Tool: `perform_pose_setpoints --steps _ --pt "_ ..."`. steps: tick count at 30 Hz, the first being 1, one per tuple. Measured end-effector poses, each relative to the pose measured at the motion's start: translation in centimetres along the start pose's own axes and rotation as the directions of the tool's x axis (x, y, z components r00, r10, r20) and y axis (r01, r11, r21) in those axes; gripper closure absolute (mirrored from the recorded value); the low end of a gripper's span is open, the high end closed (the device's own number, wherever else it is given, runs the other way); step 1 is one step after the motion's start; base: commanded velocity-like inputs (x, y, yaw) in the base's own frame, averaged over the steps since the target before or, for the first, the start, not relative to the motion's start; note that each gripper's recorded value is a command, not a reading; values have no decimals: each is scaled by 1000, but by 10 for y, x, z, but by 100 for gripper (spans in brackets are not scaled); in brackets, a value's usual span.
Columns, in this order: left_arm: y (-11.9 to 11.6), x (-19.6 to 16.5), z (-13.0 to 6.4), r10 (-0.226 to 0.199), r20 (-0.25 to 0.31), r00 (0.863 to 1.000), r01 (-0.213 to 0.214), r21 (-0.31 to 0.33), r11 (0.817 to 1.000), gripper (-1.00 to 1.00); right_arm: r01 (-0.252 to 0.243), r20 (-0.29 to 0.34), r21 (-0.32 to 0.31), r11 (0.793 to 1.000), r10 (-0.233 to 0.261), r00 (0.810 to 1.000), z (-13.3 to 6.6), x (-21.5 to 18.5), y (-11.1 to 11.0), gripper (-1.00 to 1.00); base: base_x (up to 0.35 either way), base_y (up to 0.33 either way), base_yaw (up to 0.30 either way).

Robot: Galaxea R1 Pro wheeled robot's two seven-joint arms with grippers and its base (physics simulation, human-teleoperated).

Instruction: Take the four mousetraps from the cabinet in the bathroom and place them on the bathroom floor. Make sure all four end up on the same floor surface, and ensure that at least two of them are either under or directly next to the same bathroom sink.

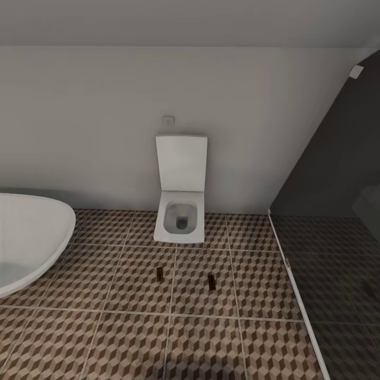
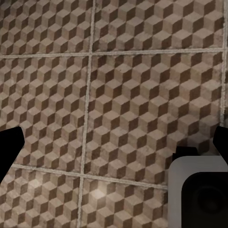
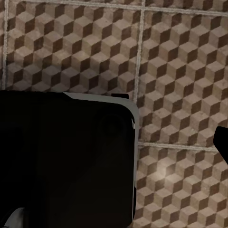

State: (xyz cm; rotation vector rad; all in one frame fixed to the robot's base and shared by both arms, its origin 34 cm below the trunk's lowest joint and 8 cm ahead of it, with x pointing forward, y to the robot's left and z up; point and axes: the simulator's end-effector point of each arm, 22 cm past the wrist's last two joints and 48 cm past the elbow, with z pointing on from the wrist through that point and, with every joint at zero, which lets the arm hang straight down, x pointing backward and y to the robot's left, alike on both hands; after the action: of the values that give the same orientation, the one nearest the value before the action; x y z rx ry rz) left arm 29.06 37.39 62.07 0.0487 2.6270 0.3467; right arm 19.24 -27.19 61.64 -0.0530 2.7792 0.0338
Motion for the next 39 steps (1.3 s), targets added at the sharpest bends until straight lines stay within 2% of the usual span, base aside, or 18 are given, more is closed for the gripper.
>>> perform_pose_setpoints --steps 39 --pt "0 0 0 0 0 1000 0 0 1000 -100 0 0 0 1000 0 1000 0 0 0 -100 0 0 0"
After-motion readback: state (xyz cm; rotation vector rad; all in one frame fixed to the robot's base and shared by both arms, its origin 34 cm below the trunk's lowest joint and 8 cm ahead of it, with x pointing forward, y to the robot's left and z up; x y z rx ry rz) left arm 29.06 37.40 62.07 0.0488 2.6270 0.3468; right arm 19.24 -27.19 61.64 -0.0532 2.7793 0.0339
